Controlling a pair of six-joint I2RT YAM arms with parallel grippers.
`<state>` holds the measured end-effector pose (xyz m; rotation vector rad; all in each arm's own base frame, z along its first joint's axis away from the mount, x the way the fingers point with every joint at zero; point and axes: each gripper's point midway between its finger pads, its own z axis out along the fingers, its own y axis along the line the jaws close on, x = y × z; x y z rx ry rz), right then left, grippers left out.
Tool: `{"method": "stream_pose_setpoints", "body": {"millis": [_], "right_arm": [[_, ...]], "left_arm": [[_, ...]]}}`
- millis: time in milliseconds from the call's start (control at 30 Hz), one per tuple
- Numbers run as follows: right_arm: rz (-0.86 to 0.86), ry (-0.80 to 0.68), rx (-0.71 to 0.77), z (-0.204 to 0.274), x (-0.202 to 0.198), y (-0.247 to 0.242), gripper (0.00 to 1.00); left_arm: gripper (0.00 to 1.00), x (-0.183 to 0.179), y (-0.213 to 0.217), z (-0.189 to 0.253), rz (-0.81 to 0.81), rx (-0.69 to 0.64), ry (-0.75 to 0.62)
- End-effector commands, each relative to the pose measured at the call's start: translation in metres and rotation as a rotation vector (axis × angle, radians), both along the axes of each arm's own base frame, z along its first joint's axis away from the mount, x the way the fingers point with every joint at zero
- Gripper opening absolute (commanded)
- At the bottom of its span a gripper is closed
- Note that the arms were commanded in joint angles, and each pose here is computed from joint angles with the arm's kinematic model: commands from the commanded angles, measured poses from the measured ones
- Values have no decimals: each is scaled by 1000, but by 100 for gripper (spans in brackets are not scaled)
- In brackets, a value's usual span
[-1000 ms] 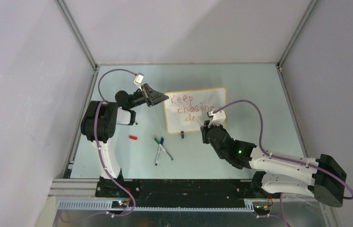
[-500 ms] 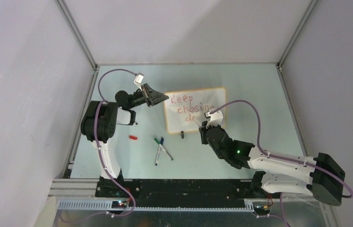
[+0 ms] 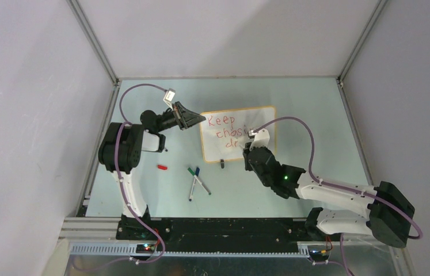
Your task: Write a sentence on the whiteboard
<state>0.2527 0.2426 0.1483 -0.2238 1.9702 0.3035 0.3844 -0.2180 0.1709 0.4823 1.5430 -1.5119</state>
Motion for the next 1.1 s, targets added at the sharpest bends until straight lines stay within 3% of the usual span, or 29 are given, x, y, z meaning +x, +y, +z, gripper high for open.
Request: {"method": "stream_pose_setpoints", "body": {"millis": [0, 1067], "right_arm": [[-13, -8, 47, 16, 12, 6, 0], [-33, 53, 25, -1, 36, 8, 0]], "left_arm": [[0, -13, -5, 13, -41, 28, -152], [0, -13, -5, 13, -42, 29, -151]]}}
